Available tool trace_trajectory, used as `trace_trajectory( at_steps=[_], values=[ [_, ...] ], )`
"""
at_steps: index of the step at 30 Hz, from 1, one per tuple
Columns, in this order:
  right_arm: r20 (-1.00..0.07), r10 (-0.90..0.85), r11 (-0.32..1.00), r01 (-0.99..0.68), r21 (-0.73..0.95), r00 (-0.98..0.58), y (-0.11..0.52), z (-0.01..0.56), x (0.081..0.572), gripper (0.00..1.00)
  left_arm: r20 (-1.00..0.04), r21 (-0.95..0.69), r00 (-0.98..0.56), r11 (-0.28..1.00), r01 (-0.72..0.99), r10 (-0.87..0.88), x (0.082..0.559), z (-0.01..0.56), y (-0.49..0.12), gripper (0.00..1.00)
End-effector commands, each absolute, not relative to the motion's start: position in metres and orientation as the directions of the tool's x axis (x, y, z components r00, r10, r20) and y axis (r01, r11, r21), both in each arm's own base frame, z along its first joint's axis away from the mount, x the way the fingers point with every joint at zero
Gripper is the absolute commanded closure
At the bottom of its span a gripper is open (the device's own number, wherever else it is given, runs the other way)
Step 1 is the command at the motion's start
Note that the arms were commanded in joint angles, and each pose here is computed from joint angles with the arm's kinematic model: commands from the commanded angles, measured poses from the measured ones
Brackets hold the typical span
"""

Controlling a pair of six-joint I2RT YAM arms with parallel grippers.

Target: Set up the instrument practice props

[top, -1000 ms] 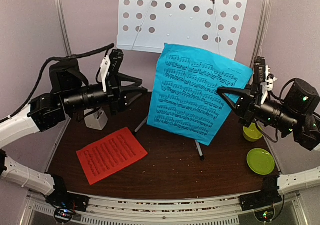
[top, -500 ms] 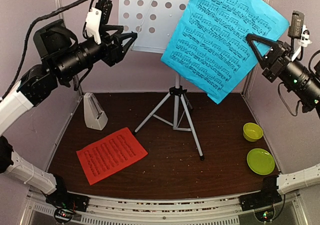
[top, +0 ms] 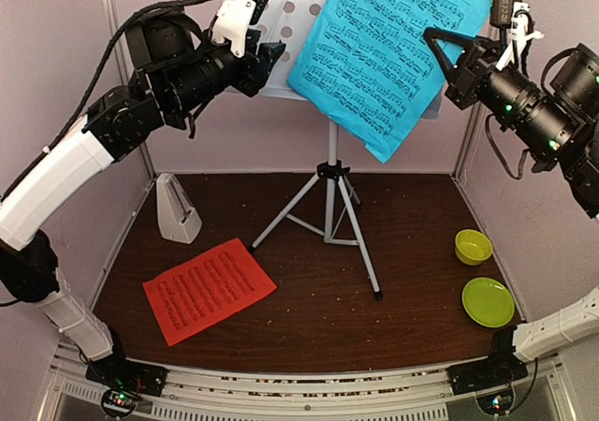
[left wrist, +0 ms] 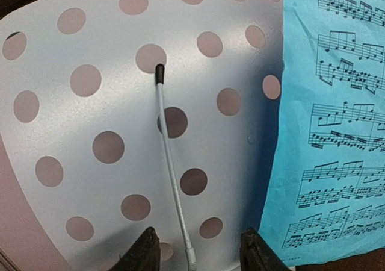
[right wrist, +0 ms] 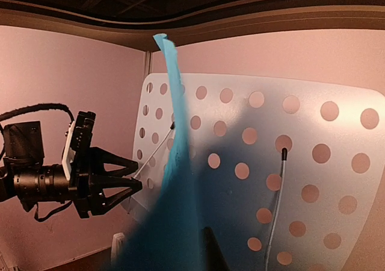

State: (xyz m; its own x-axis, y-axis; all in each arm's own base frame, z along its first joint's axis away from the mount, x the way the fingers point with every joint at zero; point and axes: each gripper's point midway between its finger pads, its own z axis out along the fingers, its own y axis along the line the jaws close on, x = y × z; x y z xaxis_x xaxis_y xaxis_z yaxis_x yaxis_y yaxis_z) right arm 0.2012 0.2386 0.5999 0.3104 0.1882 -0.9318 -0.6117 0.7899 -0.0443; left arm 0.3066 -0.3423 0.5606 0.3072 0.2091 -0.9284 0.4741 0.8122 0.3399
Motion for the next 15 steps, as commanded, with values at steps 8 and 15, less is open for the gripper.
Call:
trace_trajectory(
  at_steps=[8, 15],
  values=[
    [-0.899, 0.186, 0.849, -0.525, -0.056, 0.396, 0.223, 0.639, 0.215, 1.00, -0.910, 0.364, 0.329, 0.865, 0.345, 0.251, 0.322, 0.585, -0.334, 0.67],
    [-0.902, 0.156, 0.879, -0.474, -0.059, 0.402, 0.223, 0.639, 0.231, 1.00, -0.912, 0.340, 0.345, 0.878, 0.336, 0.221, 0.321, 0.587, -0.331, 0.84]
  ],
)
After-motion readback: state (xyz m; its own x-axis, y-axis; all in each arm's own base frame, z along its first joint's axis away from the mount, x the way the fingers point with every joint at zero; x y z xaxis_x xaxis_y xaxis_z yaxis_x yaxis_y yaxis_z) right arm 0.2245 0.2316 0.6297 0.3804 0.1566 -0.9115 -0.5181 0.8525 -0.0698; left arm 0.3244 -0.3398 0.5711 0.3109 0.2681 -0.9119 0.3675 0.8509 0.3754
